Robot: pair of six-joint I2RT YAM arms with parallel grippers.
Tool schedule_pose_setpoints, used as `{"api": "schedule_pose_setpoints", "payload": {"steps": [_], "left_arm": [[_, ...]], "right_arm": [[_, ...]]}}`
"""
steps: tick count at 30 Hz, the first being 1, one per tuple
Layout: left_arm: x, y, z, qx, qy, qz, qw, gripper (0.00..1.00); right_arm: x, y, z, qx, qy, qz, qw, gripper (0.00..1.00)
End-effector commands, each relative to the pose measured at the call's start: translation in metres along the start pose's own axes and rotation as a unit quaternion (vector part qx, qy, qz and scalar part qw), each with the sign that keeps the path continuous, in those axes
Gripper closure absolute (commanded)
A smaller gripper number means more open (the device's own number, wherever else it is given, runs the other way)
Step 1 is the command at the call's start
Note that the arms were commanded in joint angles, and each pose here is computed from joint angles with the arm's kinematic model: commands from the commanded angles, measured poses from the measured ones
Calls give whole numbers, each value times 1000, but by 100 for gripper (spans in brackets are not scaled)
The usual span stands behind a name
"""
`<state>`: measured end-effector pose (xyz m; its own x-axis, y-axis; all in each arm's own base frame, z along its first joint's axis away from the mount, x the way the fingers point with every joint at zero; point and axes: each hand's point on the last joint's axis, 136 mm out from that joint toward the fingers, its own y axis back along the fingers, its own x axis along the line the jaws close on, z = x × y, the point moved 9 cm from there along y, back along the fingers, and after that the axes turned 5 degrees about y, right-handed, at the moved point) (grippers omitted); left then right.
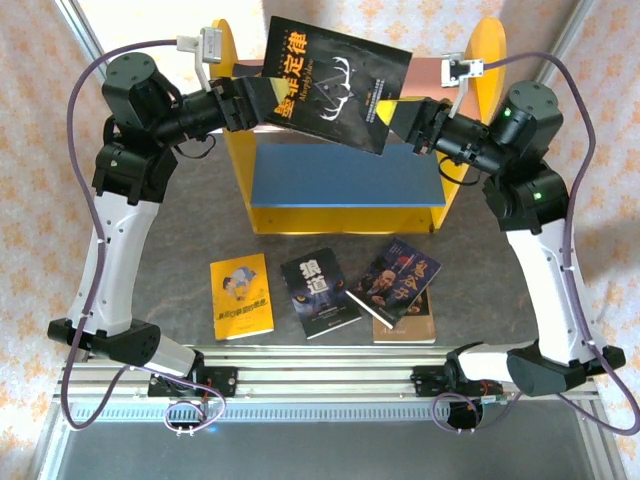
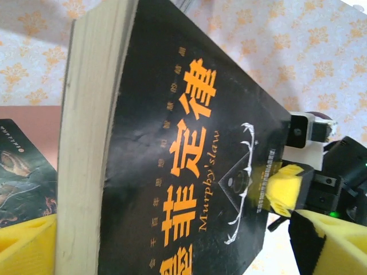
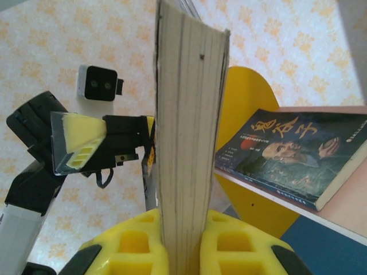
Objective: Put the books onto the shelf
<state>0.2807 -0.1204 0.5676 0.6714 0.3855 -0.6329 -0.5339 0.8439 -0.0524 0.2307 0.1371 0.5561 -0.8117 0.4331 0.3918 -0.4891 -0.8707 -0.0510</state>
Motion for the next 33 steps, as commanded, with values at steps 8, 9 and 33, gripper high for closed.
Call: {"api": "schedule_pose_setpoints", "payload": {"steps": [8, 9, 33], "left_arm": [[-15, 9, 3, 7, -27, -36, 999, 21], [-15, 9, 2, 8, -26, -37, 999, 24], [-36, 29, 2, -47, -47, -58, 996, 100]], "right_arm": [[24, 7, 20, -15, 50, 66, 996, 100], [24, 7, 20, -16, 51, 65, 996, 100], [7, -4, 14, -26, 3, 52, 998, 68]]}}
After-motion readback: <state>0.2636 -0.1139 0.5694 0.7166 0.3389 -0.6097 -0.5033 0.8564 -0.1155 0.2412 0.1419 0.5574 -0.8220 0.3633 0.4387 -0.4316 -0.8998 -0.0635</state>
